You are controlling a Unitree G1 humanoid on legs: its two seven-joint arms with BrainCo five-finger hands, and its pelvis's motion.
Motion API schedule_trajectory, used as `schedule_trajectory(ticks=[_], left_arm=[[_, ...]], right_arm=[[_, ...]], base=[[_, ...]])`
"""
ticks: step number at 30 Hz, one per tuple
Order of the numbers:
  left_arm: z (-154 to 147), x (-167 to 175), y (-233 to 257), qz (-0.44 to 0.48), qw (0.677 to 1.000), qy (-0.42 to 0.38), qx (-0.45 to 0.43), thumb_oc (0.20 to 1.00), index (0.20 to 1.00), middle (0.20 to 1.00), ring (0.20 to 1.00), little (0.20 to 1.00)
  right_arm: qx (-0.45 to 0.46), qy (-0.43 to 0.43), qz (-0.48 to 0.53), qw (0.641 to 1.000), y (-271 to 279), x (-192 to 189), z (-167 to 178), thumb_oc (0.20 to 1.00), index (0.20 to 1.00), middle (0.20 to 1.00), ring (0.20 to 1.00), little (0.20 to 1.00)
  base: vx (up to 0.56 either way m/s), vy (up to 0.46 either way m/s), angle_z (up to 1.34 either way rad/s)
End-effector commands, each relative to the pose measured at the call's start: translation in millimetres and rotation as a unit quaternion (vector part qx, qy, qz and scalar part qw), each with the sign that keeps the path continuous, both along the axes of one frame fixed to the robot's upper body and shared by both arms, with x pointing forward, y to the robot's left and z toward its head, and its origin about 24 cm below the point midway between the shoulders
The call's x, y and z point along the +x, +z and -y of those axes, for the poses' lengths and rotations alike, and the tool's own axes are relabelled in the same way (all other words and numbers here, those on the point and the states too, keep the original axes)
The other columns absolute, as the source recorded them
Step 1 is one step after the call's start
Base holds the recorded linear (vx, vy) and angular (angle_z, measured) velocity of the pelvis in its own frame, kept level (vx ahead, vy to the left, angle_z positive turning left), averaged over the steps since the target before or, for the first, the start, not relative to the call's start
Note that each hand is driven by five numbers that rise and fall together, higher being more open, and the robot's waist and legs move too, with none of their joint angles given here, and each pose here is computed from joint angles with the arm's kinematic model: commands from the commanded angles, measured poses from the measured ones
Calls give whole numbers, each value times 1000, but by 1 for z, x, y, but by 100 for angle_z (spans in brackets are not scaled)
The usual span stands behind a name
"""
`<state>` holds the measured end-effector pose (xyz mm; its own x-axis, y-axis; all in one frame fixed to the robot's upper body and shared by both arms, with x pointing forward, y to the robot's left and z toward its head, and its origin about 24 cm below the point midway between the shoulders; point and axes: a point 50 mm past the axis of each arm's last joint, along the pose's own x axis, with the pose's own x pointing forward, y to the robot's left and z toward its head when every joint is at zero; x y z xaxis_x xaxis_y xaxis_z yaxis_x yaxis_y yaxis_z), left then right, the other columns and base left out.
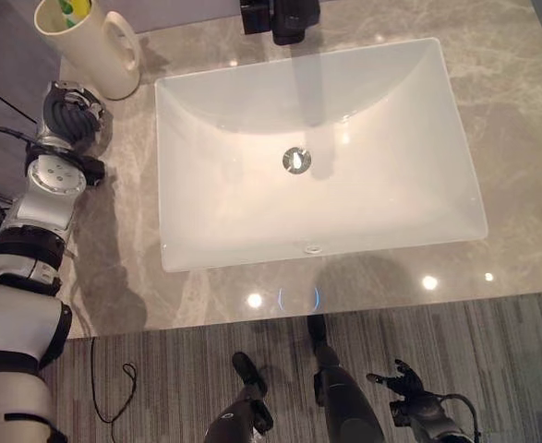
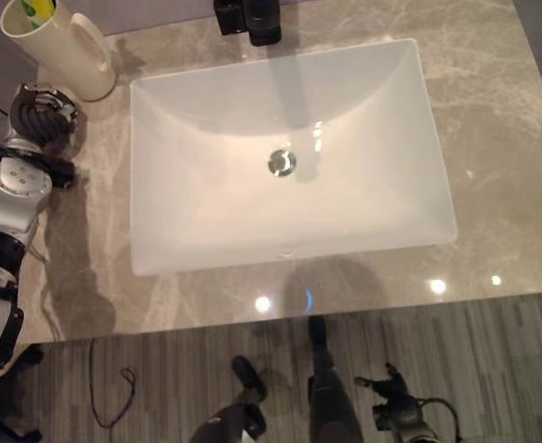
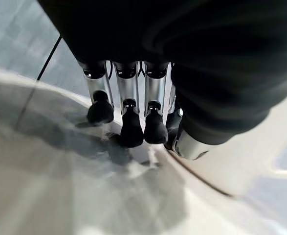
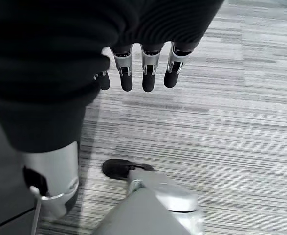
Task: Put brush and paste in cup on sink, flatten towel.
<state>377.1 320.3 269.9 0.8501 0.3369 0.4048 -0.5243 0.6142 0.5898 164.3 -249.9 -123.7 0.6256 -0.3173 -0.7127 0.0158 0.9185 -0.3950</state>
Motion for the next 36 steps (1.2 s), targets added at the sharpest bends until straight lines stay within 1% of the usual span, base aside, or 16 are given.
schedule_trajectory(ticks=[1,3,5,6,9,10,11,12,17,22,23,24,26,28,31,36], left_arm=[[-17,-11,33,44,998,36,7,200,200,200,200,200],[-7,-9,43,55,997,24,41,200,200,200,200,200],[-4,-9,50,61,995,34,70,200,200,200,200,200],[-5,-10,52,62,994,45,84,200,200,200,200,200],[-13,-17,64,60,979,94,169,200,200,200,200,200],[-14,-20,71,63,970,110,206,200,200,200,200,200],[-13,-24,82,66,950,139,272,200,200,200,200,200],[-14,-28,85,63,933,152,320,200,200,200,200,200],[-6,-25,88,71,923,149,349,200,200,200,200,200],[14,-16,92,83,907,142,388,200,200,200,200,200],[23,-10,91,86,913,130,377,200,200,200,200,200],[23,-10,90,86,913,129,377,200,200,200,200,200],[37,-4,92,97,921,110,361,200,200,200,200,200],[42,-2,92,101,922,102,359,200,200,200,200,200],[43,2,86,95,933,100,334,200,200,200,200,200],[41,6,80,80,940,107,313,200,200,200,200,200]], right_arm=[[-10,-21,12,1000,5,-1,13,1000,1000,1000,1000,1000],[-12,-26,-5,1000,-1,-12,14,1000,1000,1000,1000,1000],[-12,-27,-9,1000,-2,-16,14,1000,1000,1000,1000,1000],[-11,-28,-6,1000,-2,-16,14,1000,1000,1000,1000,1000],[-9,-28,5,1000,-2,-17,13,1000,1000,1000,1000,1000],[-10,-25,8,1000,-1,-17,12,1000,1000,1000,1000,1000],[-11,-20,13,1000,0,-16,12,1000,1000,1000,1000,1000],[-11,-15,26,999,2,-14,12,1000,1000,1000,1000,1000],[-19,-7,34,999,5,-13,16,1000,1000,1000,1000,1000],[-34,-5,40,999,8,-9,19,1000,1000,1000,1000,1000],[-34,4,43,998,9,-8,17,1000,1000,1000,1000,1000],[-34,3,43,998,9,-8,17,1000,1000,1000,1000,1000],[-30,6,42,999,8,-9,15,1000,1000,1000,1000,1000],[-30,6,46,998,8,-9,14,1000,1000,1000,1000,1000],[-27,2,37,999,5,-13,11,1000,1000,1000,1000,1000],[-33,-10,16,999,0,-22,14,1000,1000,1000,1000,1000]], base=[[-81,-44,-2],[100,6,-2],[49,3,-1],[-14,-16,-4],[-10,-18,-12],[5,-13,-22],[13,-20,-23],[15,-21,-14],[7,-9,-6],[0,0,0],[0,0,0],[0,0,0],[0,0,0],[0,0,0],[3,3,-1],[5,0,-4]])
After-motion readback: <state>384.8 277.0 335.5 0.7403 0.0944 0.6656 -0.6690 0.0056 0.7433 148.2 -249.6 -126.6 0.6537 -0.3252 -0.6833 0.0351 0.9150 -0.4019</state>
